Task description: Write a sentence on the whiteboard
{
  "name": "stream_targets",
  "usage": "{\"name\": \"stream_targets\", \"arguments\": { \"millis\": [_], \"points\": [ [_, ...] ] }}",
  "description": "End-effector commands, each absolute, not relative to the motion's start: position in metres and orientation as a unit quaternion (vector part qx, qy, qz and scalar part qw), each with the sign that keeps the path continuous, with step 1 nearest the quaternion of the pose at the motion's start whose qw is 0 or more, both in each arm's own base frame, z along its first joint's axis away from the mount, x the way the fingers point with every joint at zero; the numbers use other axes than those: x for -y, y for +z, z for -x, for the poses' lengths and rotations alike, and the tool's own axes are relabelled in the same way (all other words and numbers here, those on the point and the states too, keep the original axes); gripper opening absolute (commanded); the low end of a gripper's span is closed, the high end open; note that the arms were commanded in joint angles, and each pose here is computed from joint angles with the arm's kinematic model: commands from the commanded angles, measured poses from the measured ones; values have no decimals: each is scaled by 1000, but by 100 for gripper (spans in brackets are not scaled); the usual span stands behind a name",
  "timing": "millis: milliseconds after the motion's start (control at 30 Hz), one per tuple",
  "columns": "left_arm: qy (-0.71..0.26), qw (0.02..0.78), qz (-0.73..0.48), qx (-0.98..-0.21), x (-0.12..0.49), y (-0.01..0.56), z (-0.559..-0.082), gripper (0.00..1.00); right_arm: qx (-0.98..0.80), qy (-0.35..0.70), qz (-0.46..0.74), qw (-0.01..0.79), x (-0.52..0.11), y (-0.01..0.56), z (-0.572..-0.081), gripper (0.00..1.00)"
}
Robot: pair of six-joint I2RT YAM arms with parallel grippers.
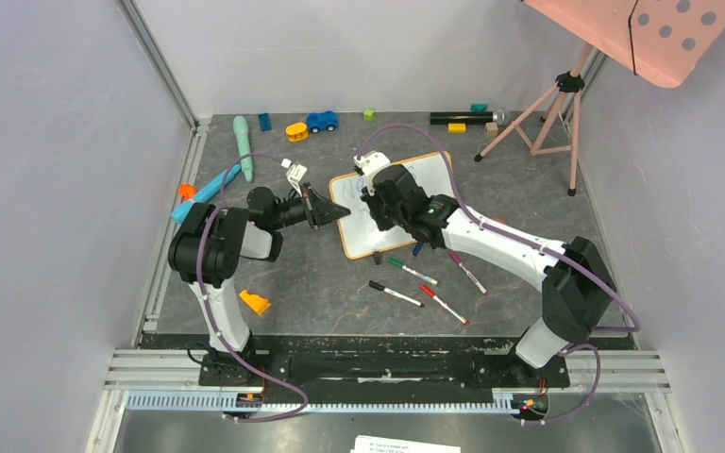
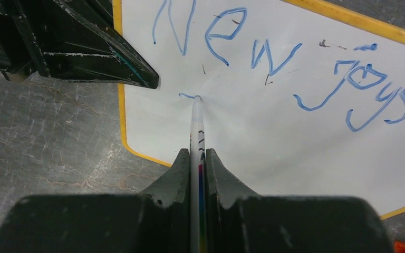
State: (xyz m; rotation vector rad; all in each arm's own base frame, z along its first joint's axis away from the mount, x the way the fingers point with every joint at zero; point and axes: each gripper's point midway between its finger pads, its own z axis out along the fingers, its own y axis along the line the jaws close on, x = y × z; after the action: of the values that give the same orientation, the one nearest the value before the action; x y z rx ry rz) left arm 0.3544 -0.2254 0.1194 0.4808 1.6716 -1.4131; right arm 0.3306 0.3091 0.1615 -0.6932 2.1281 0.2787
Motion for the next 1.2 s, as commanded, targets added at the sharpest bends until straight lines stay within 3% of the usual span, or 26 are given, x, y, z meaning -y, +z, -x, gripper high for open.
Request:
{"name": "stream_targets", "arguments": {
  "millis": [0,1167],
  "points": [
    [-531,489,-216,-658,220,121,-372,3,-818,151,266,486,-318,201,-336,0],
    [-534,489,-221,-654,220,123,-371,2,-819,138,266,489,-329,198,-352,0]
  ]
}}
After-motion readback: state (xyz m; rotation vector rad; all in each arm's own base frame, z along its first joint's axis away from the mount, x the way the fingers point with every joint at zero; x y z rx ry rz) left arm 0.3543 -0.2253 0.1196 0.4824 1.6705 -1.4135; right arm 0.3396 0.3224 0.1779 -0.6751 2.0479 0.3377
